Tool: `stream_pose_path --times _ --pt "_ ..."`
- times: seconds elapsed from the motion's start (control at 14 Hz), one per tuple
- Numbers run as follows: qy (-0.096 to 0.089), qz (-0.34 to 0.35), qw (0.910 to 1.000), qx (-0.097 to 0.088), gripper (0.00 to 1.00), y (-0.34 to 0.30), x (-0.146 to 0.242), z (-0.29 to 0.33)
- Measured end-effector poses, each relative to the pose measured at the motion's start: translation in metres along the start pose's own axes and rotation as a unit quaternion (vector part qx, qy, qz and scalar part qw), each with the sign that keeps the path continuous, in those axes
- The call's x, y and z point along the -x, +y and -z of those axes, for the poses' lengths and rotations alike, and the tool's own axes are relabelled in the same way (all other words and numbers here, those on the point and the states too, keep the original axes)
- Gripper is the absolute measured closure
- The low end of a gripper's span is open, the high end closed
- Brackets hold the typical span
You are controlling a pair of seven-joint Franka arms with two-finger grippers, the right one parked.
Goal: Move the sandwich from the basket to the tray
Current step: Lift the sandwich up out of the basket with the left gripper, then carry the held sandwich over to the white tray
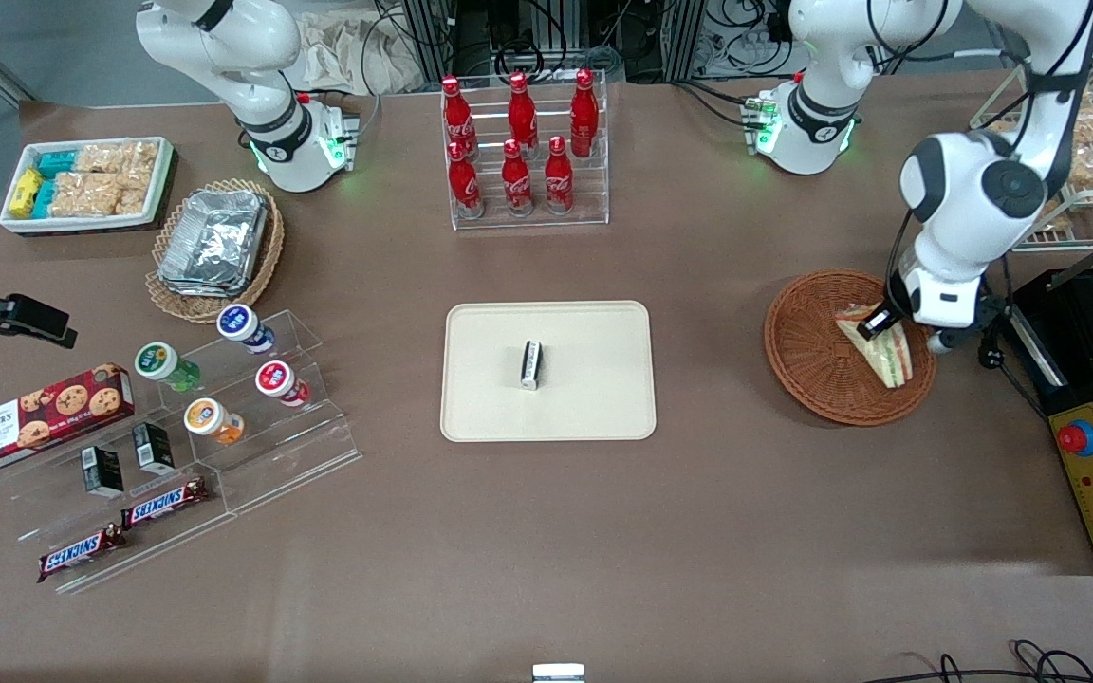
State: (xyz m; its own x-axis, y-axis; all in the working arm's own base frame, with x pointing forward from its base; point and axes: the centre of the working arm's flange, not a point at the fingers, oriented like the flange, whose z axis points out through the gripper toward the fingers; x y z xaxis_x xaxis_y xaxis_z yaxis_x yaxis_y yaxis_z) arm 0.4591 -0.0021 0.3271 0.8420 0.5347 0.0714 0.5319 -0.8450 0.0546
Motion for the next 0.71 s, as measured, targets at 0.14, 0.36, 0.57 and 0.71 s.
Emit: stream_pose_path --times 0.14,0.36,0.57,0.71 --pt "-0.011 -0.027 0.9996 -0.006 0.76 0.004 -0.004 0.049" --pt "-0.021 -0.087 0.9960 -0.009 0.76 0.023 -0.022 0.136" --pt "-0.027 -0.159 0.9868 -0.010 0.76 0.059 -0.027 0.219" --pt "-0.027 -0.219 0.9752 -0.007 0.76 0.094 -0.022 0.250"
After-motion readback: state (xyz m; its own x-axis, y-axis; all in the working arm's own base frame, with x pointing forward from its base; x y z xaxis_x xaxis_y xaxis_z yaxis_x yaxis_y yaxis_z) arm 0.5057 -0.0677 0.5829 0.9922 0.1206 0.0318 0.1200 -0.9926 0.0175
